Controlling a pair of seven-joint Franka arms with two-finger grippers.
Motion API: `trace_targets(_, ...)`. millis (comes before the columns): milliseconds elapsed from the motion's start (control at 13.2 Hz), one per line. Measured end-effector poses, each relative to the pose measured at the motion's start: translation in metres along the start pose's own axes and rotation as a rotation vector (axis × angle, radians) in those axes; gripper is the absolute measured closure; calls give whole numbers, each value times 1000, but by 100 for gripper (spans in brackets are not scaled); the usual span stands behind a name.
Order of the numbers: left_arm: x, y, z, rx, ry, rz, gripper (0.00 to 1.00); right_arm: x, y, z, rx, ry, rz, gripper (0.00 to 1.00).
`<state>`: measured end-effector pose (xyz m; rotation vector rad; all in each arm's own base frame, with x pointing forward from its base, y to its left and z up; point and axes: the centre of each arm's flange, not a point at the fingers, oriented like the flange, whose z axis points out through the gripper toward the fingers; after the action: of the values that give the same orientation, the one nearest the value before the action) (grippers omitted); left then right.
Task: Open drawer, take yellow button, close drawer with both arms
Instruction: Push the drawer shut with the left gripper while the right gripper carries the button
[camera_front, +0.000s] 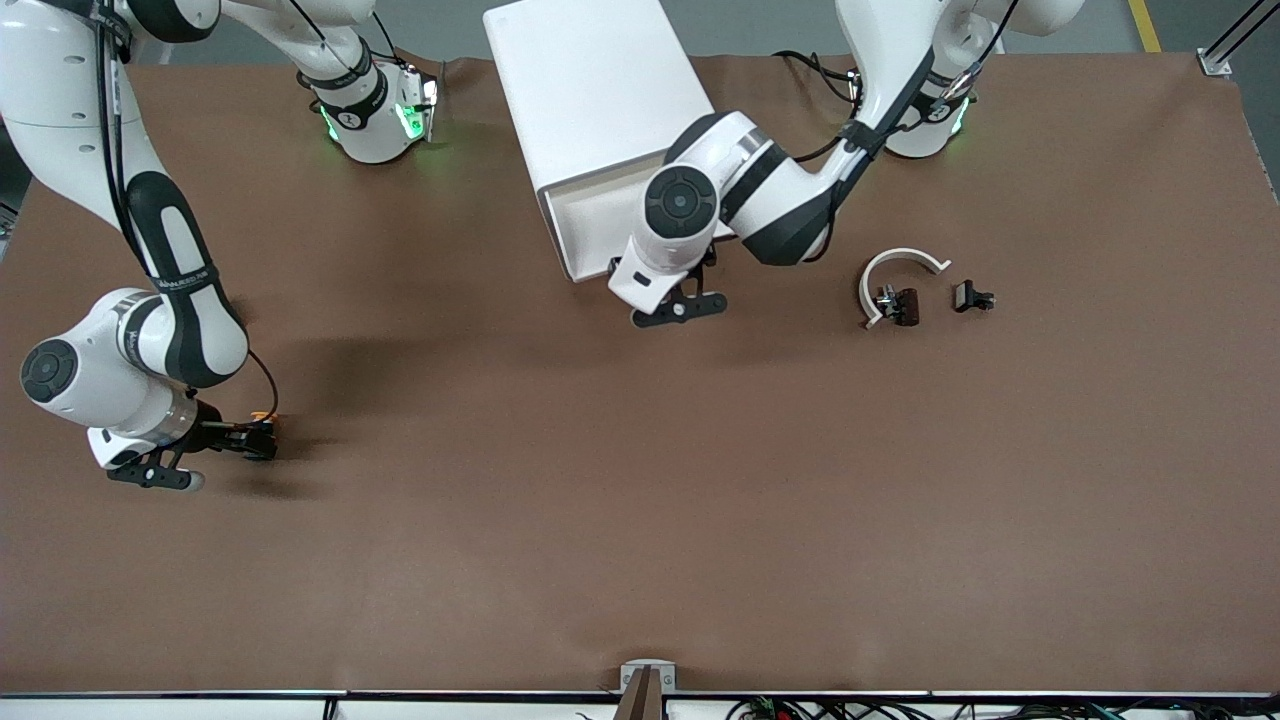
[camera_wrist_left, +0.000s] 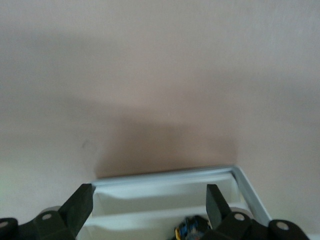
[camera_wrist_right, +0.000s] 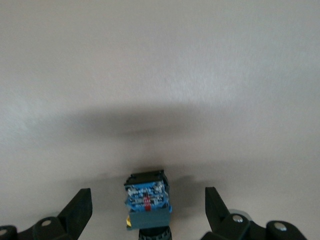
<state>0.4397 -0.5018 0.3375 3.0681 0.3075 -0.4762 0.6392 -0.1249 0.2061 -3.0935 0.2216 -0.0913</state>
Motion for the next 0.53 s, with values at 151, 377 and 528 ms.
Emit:
trace_targets(151, -17, 5, 6, 26, -31, 5, 0, 10, -6, -15, 8, -14, -15, 0)
trace_targets(377, -37, 11, 11, 48, -67, 11, 0, 32, -18, -76, 25, -101, -56, 0)
trace_targets(528, -50, 15, 15, 64, -86, 7, 0, 46, -27, -137, -4, -161, -106, 0)
